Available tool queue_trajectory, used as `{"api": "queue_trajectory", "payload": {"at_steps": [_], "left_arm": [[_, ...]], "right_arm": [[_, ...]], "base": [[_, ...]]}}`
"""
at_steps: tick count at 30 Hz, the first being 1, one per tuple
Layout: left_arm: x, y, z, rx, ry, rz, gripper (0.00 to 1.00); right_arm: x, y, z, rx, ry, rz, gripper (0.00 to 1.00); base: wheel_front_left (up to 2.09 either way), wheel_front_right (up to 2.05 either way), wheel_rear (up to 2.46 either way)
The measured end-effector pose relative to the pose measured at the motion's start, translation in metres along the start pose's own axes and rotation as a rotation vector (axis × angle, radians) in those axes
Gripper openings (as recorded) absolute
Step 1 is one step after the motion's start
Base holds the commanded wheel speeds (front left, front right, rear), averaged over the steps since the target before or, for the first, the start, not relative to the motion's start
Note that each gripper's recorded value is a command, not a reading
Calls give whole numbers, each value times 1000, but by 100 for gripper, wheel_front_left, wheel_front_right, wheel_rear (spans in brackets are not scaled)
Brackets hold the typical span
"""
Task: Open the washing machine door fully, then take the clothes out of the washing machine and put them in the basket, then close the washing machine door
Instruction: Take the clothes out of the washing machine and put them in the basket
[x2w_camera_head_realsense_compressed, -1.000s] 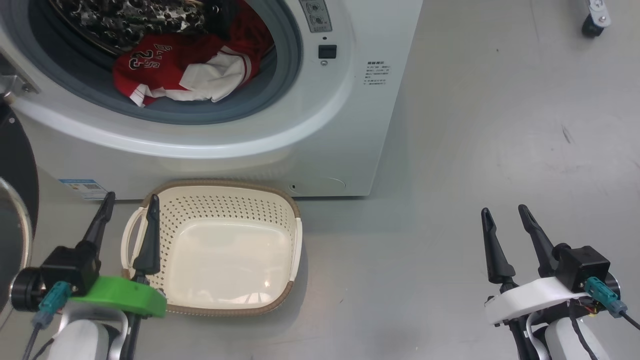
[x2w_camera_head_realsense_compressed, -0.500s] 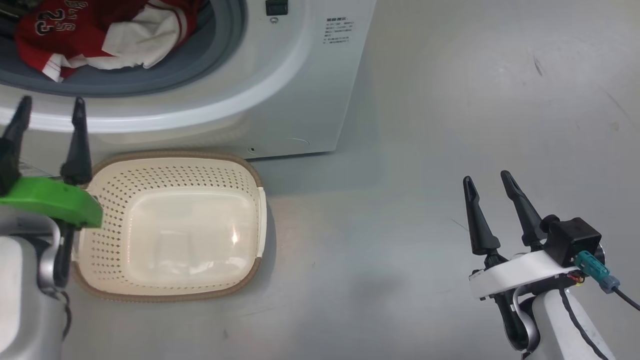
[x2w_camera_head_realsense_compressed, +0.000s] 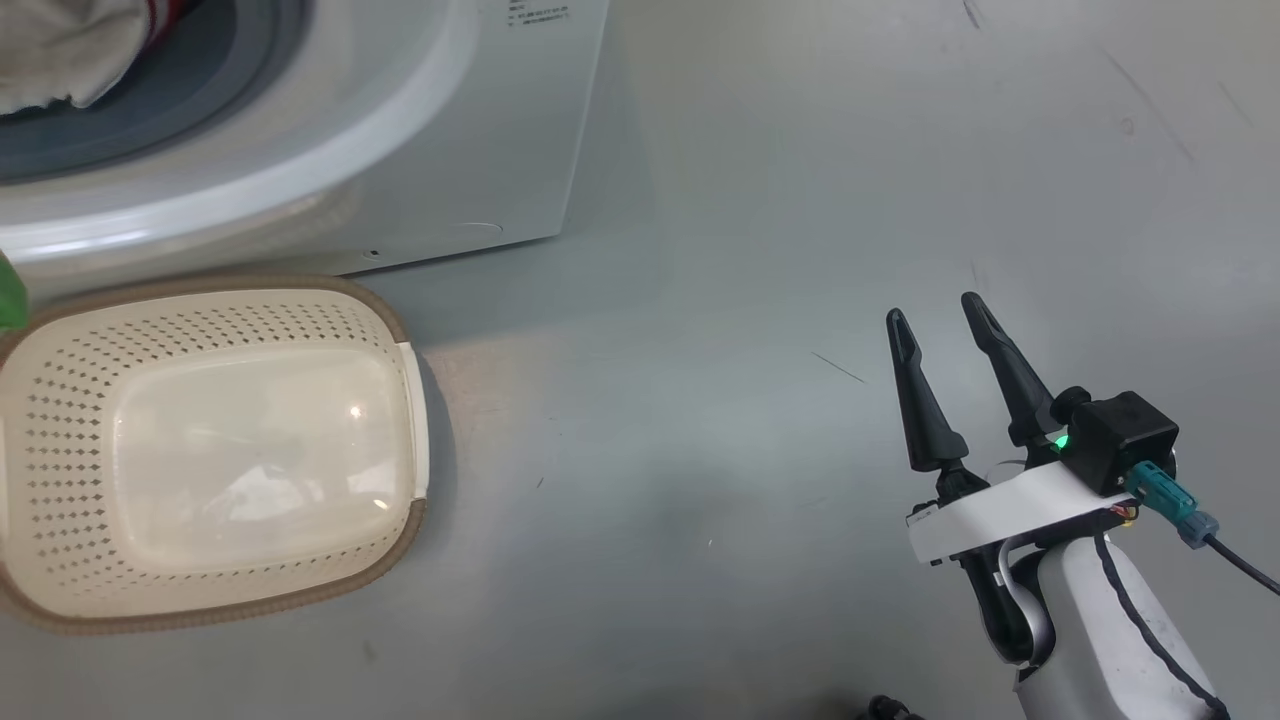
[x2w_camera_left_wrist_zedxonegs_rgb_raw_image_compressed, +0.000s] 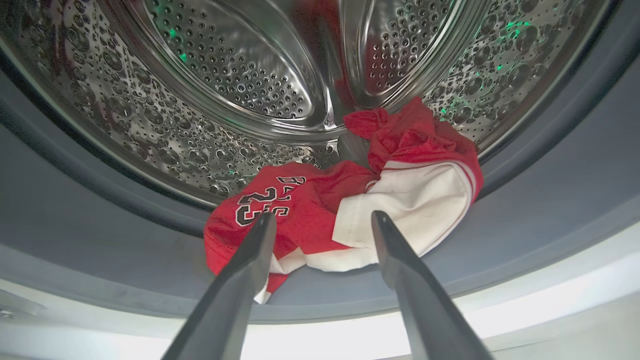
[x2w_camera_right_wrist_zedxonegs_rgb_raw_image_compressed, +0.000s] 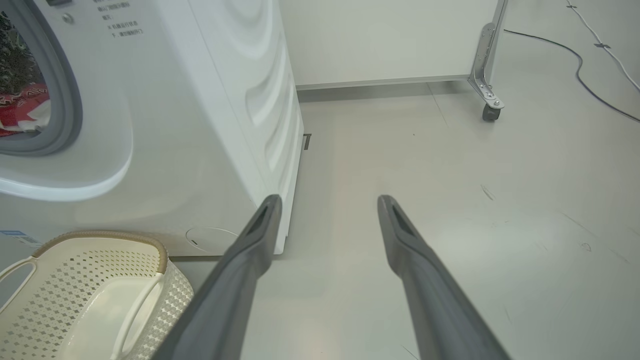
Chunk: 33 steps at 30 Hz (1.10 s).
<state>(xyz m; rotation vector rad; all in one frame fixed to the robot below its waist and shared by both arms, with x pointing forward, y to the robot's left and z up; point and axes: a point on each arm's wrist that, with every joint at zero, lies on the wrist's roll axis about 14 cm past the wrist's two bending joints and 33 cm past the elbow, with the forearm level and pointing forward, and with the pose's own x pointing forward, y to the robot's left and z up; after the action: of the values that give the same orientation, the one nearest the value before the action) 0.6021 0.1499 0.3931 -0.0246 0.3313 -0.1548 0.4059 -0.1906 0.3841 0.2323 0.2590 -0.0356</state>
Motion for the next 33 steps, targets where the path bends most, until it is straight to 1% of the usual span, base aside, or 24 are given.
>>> {"api": "queue_trajectory", "payload": {"at_steps": [4,12,15,25,28,33], "left_arm": [[19,-5,-15,3,60,2,100],[50,9,-25,32,131,53,100],[59,12,-30,21,158,66,100],[85,26,-28,35,176,100,100],[90,33,-34,59,198,116,100],[98,29,-48,78,238,108,100]], "right_arm": [[-2,-8,-7,-8,23,-23,100],[-2,-12,-15,-10,50,-33,100],[-2,-13,-20,-13,65,-37,100],[5,-13,-26,27,79,-40,100],[7,-13,-28,24,83,-38,100],[8,-15,-32,26,96,-46,100]], "base": [[0,0,0],[0,0,0],[0,0,0],[0,0,0],[0,0,0],[0,0,0]]}}
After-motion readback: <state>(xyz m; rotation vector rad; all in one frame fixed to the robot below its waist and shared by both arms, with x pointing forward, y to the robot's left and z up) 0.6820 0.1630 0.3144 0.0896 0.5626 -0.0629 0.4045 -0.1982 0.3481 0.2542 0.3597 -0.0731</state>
